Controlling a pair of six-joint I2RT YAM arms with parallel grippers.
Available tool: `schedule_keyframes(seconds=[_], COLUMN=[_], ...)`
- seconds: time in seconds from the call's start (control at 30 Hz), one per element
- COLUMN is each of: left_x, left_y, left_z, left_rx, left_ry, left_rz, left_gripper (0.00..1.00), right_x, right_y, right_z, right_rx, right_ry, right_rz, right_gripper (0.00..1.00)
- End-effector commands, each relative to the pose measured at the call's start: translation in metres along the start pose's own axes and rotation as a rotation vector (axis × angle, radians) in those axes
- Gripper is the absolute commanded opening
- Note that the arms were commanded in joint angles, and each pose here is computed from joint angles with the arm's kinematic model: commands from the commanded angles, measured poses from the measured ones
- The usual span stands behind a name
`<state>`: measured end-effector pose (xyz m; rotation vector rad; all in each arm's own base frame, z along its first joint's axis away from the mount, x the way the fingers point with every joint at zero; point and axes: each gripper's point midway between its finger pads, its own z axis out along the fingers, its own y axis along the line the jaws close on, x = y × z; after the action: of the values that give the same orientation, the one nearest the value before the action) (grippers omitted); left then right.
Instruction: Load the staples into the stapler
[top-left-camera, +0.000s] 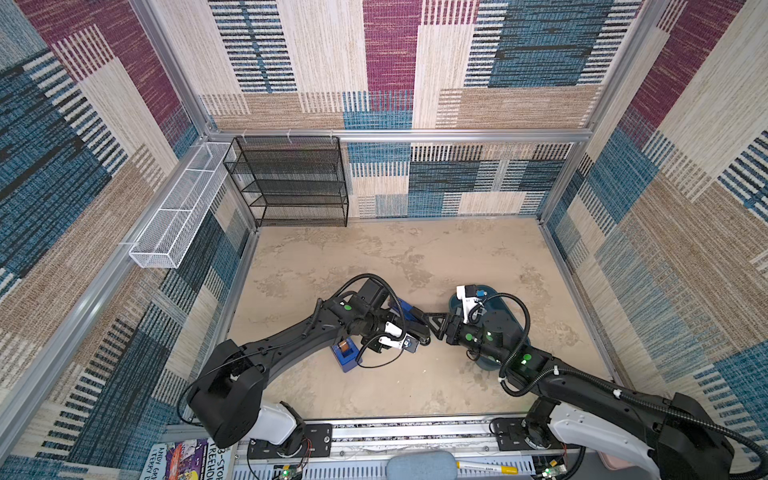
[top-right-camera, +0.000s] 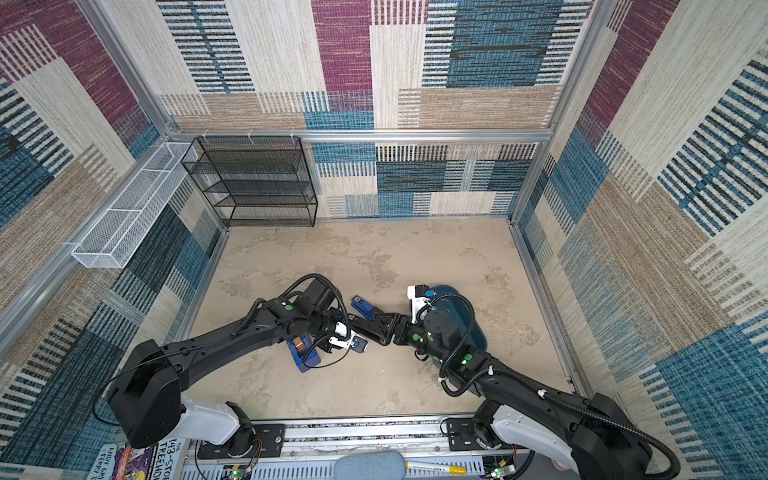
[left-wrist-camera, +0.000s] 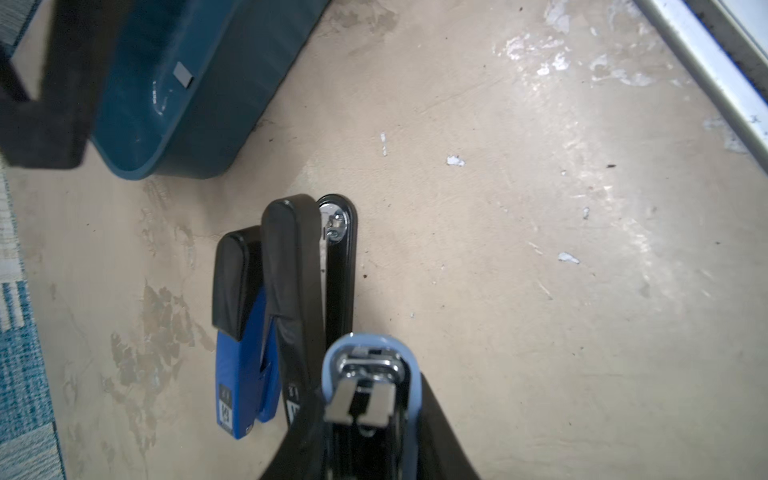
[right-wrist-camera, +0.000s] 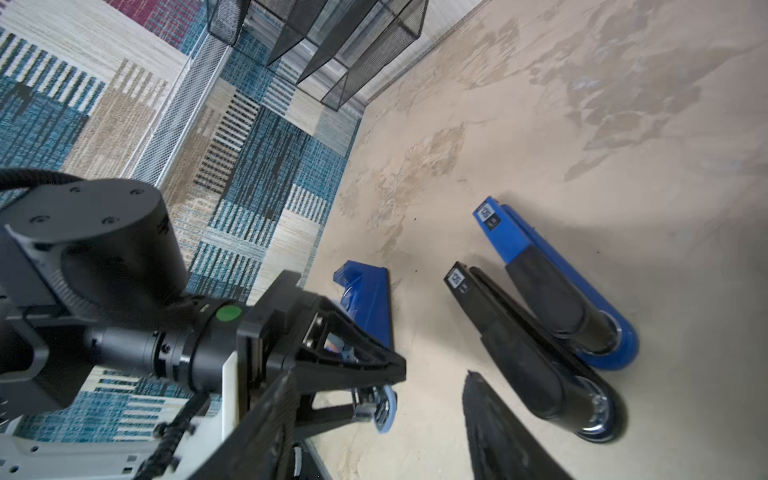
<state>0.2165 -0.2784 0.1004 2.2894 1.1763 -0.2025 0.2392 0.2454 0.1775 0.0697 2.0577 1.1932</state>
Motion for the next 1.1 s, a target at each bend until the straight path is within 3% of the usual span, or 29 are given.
schedule_keyframes(seconds=[0.0, 0.17, 0.5, 0.67, 0.9, 1.07], left_x=[-0.005, -0.024, -0.005, 0.003, 0.007, 0.010], left_y=[-0.012, -0.035, -0.055, -0.050, -0.052, -0.058], left_z=[0.009, 0.026, 0.058, 0.065, 0.067, 0.066], left_rx=[0.056, 0.139, 0.250, 0.247, 0.259, 0.275], left_ry=[0.024, 0.015, 0.109, 0.147, 0.166, 0.174], left_rz=[0.055, 0.132, 0.135, 0.116, 0.097, 0.117], left_gripper=[0.05, 0.06, 0.07, 0.17, 0.49, 0.55], right_x=[-0.002, -0.015, -0.028, -0.027, -0.030, -0.035], right_y=[-0.020, -0.031, -0.042, -0.042, -0.038, -0.029], right_z=[0.000, -0.001, -0.012, -0.015, -0.019, -0.025], right_rx=[0.079, 0.157, 0.199, 0.186, 0.167, 0.146], right_ry=[-0.005, -0.035, -0.090, -0.097, -0.110, -0.129], right_rz=[-0.035, -0.086, -0.093, -0.088, -0.085, -0.086], right_gripper=[0.66, 0.65, 0.66, 0.67, 0.69, 0.71])
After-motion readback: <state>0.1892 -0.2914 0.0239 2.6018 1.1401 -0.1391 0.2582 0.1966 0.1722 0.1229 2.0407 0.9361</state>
